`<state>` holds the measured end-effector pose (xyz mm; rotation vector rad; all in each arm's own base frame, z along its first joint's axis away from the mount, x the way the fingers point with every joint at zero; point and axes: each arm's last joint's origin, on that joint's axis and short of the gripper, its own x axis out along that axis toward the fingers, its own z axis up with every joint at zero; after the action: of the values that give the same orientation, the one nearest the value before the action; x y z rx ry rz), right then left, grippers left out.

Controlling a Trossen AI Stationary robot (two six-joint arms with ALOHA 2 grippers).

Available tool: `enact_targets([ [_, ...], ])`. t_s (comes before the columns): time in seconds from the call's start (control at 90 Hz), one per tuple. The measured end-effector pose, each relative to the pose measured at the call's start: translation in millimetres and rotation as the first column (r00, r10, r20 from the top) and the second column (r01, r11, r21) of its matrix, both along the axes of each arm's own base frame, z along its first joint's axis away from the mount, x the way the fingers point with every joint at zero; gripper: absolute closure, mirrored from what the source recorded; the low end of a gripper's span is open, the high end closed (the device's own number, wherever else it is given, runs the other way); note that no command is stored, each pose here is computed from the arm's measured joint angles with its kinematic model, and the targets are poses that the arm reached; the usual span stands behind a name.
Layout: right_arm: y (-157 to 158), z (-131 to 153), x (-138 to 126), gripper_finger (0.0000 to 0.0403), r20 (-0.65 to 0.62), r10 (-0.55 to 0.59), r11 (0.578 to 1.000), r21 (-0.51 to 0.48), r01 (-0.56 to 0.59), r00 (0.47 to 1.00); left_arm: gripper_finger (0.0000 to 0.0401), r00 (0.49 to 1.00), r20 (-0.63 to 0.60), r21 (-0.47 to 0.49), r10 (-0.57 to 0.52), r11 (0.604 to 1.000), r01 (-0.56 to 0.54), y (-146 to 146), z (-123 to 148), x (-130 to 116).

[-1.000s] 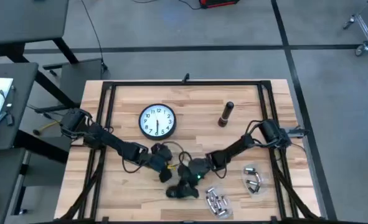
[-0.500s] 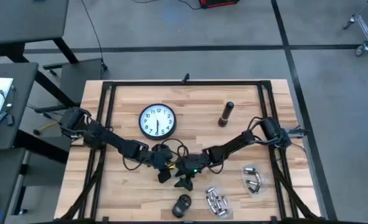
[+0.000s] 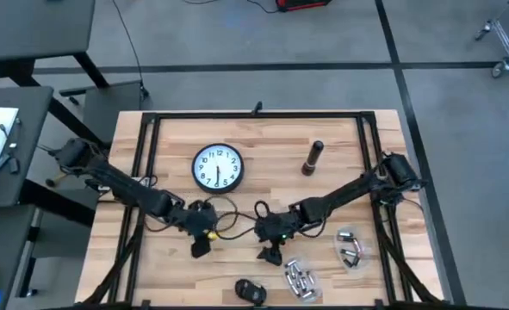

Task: Insert battery
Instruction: Adjust the black computer mouse

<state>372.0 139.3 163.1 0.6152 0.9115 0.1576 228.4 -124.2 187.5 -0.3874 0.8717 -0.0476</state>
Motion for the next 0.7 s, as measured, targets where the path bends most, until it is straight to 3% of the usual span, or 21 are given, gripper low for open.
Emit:
enact_targets([
  [0.089, 13.7, -2.9, 2.4, 0.0113, 0.025, -0.06, 0.996, 0.06, 0.059, 0.998, 0.0246, 1.0, 0.011, -0.038, -0.028, 0.999, 0.029, -12.6, -8.9, -7.4],
  [0.222, 40.3, 9.5, -0.5, 0.0113, 0.059, -0.025, 0.996, 0.081, 0.021, 0.998, 0.0246, 0.996, 0.025, -0.046, -0.086, 0.995, 0.087, -30.2, -14.4, -14.9],
  [0.333, 62.7, 24.1, -6.2, 0.0113, 0.044, -0.02, 1.0, 0.016, 0.019, 0.999, 0.0246, 0.99, 0.072, -0.058, -0.125, 0.99, 0.129, -44.6, -20.3, -13.5],
  [0.456, 76.9, 38.6, -3.5, 0.0113, -0.02, -0.119, 0.993, -0.032, 0.118, 0.993, 0.0246, 0.981, 0.125, -0.089, -0.148, 0.983, 0.16, -59.4, -31.8, -6.6],
  [0.578, 91.9, 54.5, 16.3, 0.0113, -0.028, -0.141, 0.99, -0.025, 0.141, 0.99, 0.0246, 0.982, 0.125, -0.109, -0.14, 0.982, 0.154, -65.4, -45.3, -1.2],
  [0.7, 107.5, 60.2, 32.0, 0.0113, -0.137, -0.141, 0.986, -0.102, 0.128, 0.98, 0.0246, 0.982, 0.112, -0.126, -0.15, 0.978, 0.164, -67.0, -48.8, -0.7],
])
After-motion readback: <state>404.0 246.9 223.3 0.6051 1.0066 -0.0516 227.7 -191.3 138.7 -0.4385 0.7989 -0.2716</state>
